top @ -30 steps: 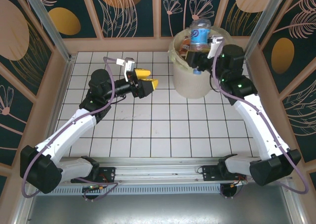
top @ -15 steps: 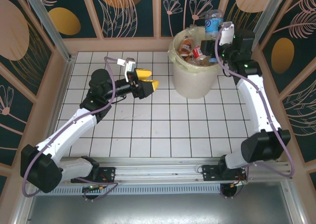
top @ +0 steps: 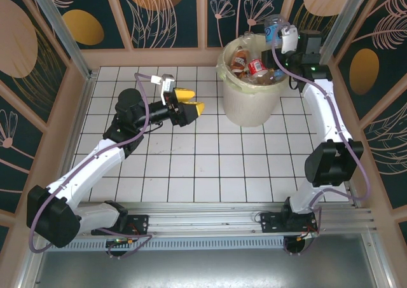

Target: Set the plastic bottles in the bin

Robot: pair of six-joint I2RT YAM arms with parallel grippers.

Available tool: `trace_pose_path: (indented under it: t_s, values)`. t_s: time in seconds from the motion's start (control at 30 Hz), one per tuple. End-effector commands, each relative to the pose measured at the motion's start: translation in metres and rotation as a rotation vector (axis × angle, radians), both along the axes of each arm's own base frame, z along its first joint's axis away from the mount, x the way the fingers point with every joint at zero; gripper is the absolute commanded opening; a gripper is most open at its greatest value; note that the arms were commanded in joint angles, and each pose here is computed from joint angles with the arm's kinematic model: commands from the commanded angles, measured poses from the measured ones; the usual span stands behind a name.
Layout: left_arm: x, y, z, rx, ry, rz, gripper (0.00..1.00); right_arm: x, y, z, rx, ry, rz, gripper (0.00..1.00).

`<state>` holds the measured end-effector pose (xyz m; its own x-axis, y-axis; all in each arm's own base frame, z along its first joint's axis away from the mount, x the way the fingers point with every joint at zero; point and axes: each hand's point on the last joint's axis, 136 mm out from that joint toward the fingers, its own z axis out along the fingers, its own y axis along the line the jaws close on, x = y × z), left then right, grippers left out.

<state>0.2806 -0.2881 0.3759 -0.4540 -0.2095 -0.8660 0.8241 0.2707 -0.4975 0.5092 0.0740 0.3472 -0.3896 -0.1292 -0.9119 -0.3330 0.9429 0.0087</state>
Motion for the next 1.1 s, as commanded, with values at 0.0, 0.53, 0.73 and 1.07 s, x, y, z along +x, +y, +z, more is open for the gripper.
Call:
trace_pose_path:
  t_s: [0.0, 0.53, 0.73, 1.07]
  values:
    - [-0.003, -0.003, 0.008, -0.010, -0.025, -0.019, 0.99, 0.006, -0.007, 0.006, -0.028, -0.011, 0.002, 0.71]
    - [-0.005, 0.000, 0.009, -0.002, -0.035, -0.009, 0.99, -0.001, -0.014, 0.014, 0.012, -0.012, -0.025, 0.91]
    - [-0.001, 0.001, 0.006, 0.010, -0.043, 0.014, 0.99, -0.006, -0.017, 0.042, 0.089, -0.059, -0.079, 0.89]
    - [0.009, -0.004, 0.006, 0.014, -0.030, 0.018, 0.99, -0.008, -0.014, 0.032, 0.167, -0.067, -0.090, 0.83]
